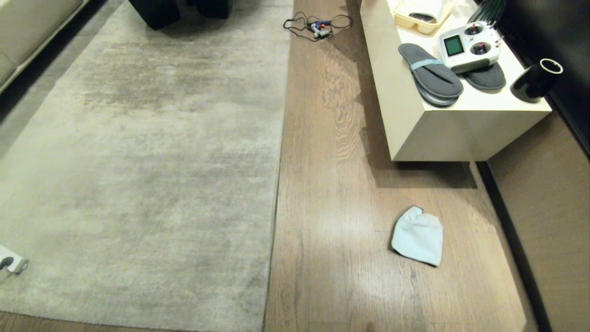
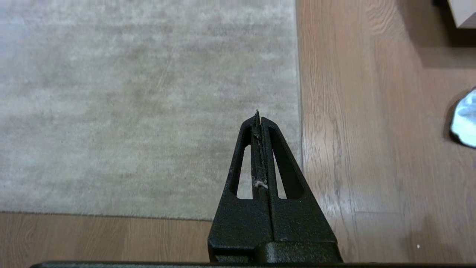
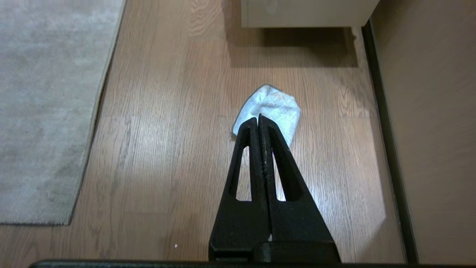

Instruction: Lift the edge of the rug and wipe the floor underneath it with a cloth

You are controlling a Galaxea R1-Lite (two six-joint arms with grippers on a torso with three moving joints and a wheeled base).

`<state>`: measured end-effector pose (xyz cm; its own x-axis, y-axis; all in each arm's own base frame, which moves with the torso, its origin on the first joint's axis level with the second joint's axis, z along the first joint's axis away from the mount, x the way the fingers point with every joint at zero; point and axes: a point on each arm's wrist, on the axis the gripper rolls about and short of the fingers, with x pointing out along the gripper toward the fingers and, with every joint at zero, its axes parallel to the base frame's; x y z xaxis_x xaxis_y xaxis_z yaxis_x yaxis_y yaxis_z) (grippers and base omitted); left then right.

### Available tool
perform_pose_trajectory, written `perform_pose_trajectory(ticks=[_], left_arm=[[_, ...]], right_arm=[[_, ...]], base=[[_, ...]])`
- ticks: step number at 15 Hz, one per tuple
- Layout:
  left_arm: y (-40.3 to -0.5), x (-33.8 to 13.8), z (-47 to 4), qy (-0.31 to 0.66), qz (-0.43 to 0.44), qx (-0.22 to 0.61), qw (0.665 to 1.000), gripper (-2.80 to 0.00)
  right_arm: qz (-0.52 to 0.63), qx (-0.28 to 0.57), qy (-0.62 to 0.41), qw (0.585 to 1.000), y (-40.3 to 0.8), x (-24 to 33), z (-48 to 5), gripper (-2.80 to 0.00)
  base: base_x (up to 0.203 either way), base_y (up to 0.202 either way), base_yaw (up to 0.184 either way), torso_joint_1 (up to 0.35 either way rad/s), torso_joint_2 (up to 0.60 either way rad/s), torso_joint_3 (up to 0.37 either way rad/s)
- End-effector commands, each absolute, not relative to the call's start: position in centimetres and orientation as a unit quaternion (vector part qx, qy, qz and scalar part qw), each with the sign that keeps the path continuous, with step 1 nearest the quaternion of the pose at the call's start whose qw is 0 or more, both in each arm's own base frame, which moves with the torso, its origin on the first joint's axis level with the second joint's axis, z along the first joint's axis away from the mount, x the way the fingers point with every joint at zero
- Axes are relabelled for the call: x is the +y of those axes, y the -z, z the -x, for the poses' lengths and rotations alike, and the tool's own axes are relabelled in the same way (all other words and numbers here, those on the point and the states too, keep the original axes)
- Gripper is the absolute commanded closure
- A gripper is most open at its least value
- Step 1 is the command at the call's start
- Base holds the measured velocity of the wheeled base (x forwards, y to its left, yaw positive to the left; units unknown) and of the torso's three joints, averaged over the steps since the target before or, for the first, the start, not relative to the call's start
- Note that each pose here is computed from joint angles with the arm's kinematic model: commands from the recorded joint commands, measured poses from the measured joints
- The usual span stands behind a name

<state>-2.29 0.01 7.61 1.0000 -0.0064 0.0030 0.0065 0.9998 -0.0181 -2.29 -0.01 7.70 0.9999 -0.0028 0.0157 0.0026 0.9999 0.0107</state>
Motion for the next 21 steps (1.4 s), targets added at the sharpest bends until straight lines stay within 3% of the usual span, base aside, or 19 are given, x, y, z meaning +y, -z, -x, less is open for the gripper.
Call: perform_pose_trajectory(ticks=[1,21], left_arm=[[-7.61,0.01,2.29,0.003,0.009,-0.001,1.000,0.00],[-7.61,0.01,2.28,0.002,0.012,-0.001,1.000,0.00]], right_arm=[[-0.005,-0.007,0.001,1.000,-7.72,-0.01,2.27,0.00],[-0.006,-0.008,0.001,1.000,-7.72,-0.01,2.28,0.00]], base=[[0.000,0.000,0.000,0.007,0.01,0.204],[0.000,0.000,0.000,0.002,0.00,0.203]])
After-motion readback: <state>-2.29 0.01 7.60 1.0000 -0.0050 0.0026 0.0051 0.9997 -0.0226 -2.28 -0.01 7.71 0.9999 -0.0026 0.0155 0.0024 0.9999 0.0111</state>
